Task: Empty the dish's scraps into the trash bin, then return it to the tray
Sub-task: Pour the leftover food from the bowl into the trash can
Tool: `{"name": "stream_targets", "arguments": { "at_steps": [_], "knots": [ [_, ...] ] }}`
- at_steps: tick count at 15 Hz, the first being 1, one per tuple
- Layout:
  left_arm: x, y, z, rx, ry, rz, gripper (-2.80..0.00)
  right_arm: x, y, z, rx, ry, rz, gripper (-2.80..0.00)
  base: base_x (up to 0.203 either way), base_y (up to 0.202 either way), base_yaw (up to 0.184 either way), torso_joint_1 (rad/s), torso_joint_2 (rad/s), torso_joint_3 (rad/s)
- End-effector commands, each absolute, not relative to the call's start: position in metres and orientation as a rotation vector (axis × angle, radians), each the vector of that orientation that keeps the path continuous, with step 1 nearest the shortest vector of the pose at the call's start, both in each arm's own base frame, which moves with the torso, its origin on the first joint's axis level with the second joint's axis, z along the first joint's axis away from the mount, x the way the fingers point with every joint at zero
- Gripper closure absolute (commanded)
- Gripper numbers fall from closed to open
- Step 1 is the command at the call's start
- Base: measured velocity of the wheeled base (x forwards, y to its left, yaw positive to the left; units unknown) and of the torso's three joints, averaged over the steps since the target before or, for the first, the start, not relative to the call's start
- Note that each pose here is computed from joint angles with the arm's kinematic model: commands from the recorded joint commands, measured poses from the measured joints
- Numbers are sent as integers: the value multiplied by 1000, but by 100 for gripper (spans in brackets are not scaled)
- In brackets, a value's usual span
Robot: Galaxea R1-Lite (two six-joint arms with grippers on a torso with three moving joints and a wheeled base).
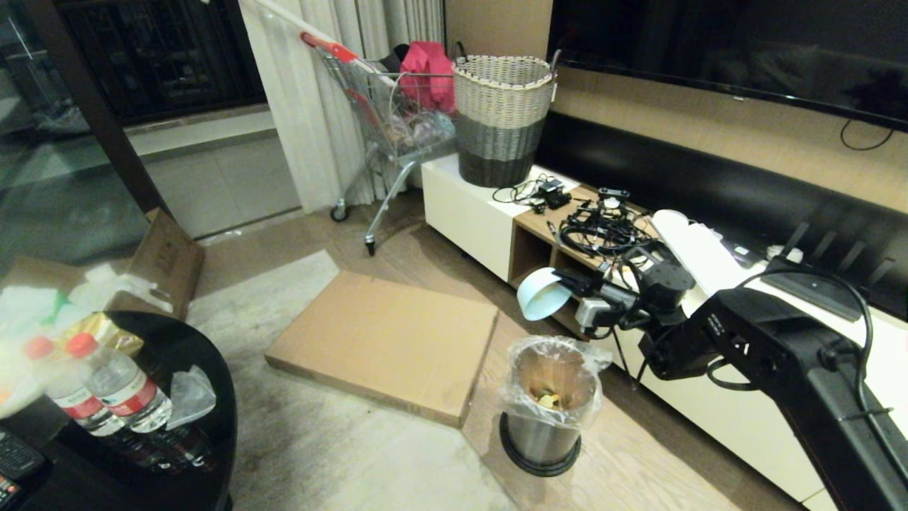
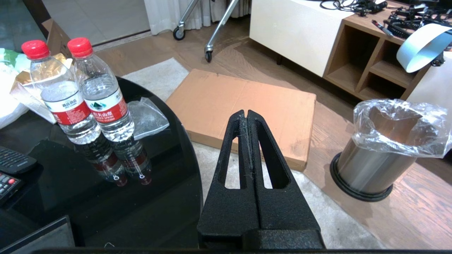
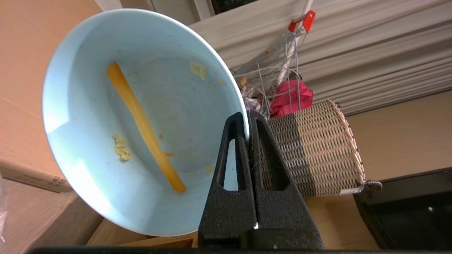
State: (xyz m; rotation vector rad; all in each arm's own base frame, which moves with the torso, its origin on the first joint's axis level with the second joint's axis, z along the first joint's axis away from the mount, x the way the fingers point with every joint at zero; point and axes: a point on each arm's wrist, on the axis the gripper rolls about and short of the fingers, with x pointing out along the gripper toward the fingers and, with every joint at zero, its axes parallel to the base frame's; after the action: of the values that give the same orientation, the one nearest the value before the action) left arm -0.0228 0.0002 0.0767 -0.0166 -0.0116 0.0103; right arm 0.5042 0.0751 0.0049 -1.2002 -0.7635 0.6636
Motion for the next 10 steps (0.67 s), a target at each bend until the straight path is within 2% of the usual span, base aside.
{"name": "stream_targets", "arguments": {
  "at_steps": [1,10],
  "knots": [
    [-23,0,77,-17,-12,11,0,503,73,11,-1201,-785,670,0,0,0,0,0,0,0],
    [-23,0,77,-17,-12,11,0,498,73,40,-1068,-887,701,0,0,0,0,0,0,0]
  ]
}}
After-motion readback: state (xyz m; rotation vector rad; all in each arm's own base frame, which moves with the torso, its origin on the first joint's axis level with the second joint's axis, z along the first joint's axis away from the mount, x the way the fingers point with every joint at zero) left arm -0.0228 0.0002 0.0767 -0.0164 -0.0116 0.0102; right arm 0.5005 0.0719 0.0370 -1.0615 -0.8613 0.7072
